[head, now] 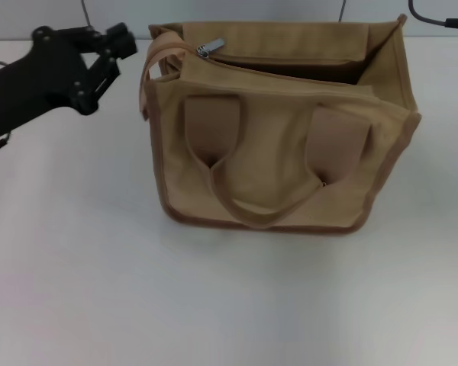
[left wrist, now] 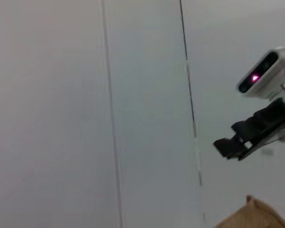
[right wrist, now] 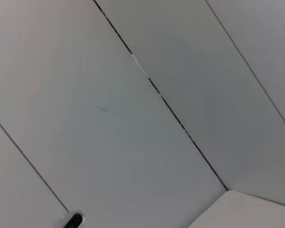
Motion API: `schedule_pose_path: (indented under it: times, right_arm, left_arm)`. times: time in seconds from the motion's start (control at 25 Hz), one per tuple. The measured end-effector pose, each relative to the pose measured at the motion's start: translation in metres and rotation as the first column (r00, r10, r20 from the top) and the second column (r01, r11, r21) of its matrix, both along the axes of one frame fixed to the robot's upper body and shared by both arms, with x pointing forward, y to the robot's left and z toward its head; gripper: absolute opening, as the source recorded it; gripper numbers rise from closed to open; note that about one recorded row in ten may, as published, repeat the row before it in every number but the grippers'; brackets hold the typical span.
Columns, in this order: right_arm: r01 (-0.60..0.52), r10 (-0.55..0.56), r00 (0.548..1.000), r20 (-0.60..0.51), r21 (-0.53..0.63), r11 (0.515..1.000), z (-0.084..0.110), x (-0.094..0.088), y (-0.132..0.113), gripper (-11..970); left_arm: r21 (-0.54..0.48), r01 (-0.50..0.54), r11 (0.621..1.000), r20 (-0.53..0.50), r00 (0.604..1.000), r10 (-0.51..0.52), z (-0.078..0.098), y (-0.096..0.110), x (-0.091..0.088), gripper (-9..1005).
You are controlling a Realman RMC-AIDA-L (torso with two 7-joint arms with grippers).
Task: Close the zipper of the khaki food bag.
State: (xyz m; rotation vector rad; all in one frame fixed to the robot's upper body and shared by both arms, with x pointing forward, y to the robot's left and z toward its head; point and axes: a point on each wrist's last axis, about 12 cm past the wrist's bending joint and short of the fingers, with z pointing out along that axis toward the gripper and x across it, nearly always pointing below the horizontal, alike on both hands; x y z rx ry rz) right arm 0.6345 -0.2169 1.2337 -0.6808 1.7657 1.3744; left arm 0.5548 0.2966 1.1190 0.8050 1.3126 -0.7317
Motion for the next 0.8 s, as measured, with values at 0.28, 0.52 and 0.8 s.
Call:
schedule_pose_path:
  times: [0.28,0.52,0.8]
  right_arm:
    - [-0.041,0.044,0.998,0.037,-0.082,0.996,0.000,-0.002,0.002,303]
    - [-0.051,0.078,0.990,0.117,-0.219,0.974,0.006,-0.001,0.005,303]
    - [-0.091,0.143,0.974,0.174,-0.273,0.958,0.006,-0.002,0.017,303]
  left_arm:
    - [0.113,0.056,0.992,-0.060,0.997,-0.049,0.002,0.005,0.003,106]
    - [0.166,0.092,0.982,-0.075,0.994,-0.080,0.004,-0.002,0.008,268]
    - [0.184,0.049,0.982,-0.082,0.996,-0.034,0.003,-0.010,0.019,485]
